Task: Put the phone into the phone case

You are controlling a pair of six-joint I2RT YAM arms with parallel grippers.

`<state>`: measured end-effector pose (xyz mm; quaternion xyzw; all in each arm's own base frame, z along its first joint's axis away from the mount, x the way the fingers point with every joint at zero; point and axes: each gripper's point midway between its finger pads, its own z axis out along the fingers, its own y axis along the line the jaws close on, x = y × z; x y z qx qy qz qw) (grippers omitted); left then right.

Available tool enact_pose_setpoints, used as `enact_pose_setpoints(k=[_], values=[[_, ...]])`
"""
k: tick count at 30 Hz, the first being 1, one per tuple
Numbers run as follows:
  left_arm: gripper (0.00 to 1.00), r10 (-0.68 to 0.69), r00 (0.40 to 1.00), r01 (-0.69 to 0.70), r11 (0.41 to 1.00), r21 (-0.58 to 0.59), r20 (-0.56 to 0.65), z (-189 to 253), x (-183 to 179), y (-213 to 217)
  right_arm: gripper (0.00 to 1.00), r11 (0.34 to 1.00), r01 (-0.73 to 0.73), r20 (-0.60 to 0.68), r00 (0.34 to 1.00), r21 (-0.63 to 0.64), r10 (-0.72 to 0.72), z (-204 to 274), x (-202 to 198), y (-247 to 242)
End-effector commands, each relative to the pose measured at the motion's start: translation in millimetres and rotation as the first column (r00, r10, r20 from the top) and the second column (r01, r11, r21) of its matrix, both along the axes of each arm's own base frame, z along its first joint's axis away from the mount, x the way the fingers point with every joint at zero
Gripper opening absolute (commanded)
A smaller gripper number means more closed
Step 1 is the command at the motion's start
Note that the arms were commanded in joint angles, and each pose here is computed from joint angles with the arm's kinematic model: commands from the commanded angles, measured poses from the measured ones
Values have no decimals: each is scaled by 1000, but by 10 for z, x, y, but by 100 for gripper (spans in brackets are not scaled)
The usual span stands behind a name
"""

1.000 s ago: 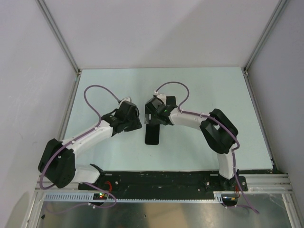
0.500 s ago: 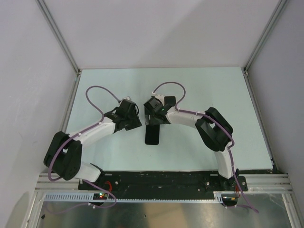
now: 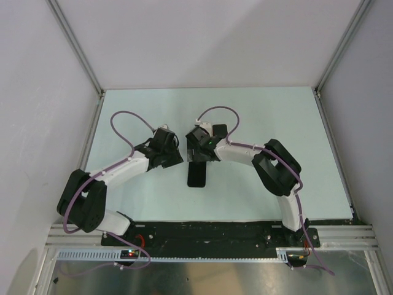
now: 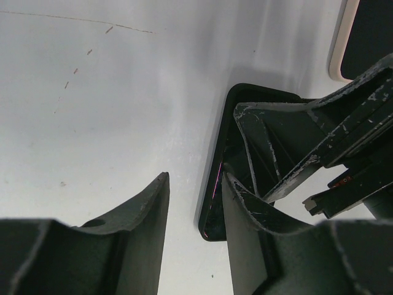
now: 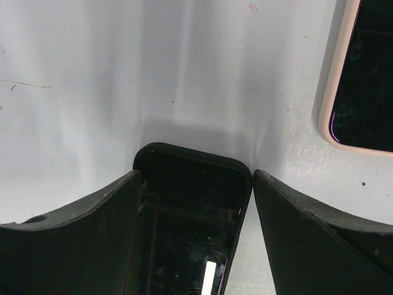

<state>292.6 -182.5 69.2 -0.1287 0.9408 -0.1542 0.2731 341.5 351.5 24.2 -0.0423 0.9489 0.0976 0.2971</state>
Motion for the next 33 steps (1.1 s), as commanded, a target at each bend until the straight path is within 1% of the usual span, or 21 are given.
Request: enact_pose_setpoints(k=[1,5,12,15,18,23,25,29,33], values=[[44,7,999,-6,999,-38,31,110,101,-52,77,993,3,-135,991,-118,-19,-431,-279,-447],[44,5,1000,-4,999,-37,29,98,95,-50,75,993,2,-154,988,-118,-21,-483,-280,-531],[43,8,1000,-7,999,-36,27,84,84,-42,75,988,-46,-163,986,-145,22,-530,-368,-474],[43,9,999,-8,999,-41,40,128,78,-34,75,988,-42,-167,986,-146,17,-511,-384,-481],[44,8,999,-5,998,-64,53,204,55,-43,79,993,-23,-155,988,-112,5,-364,-369,-462],[45,5,995,8,992,-127,104,452,-9,-65,87,1000,7,-81,997,2,-7,142,-325,-321],[46,6,991,14,989,-151,132,570,-53,-50,90,999,29,-57,998,25,-27,254,-354,-257],[49,3,986,26,985,-170,168,732,-152,12,98,993,108,-40,994,43,-106,279,-461,-151],[51,-7,981,39,985,-165,194,828,-227,78,99,987,139,-24,990,79,-138,269,-522,3]])
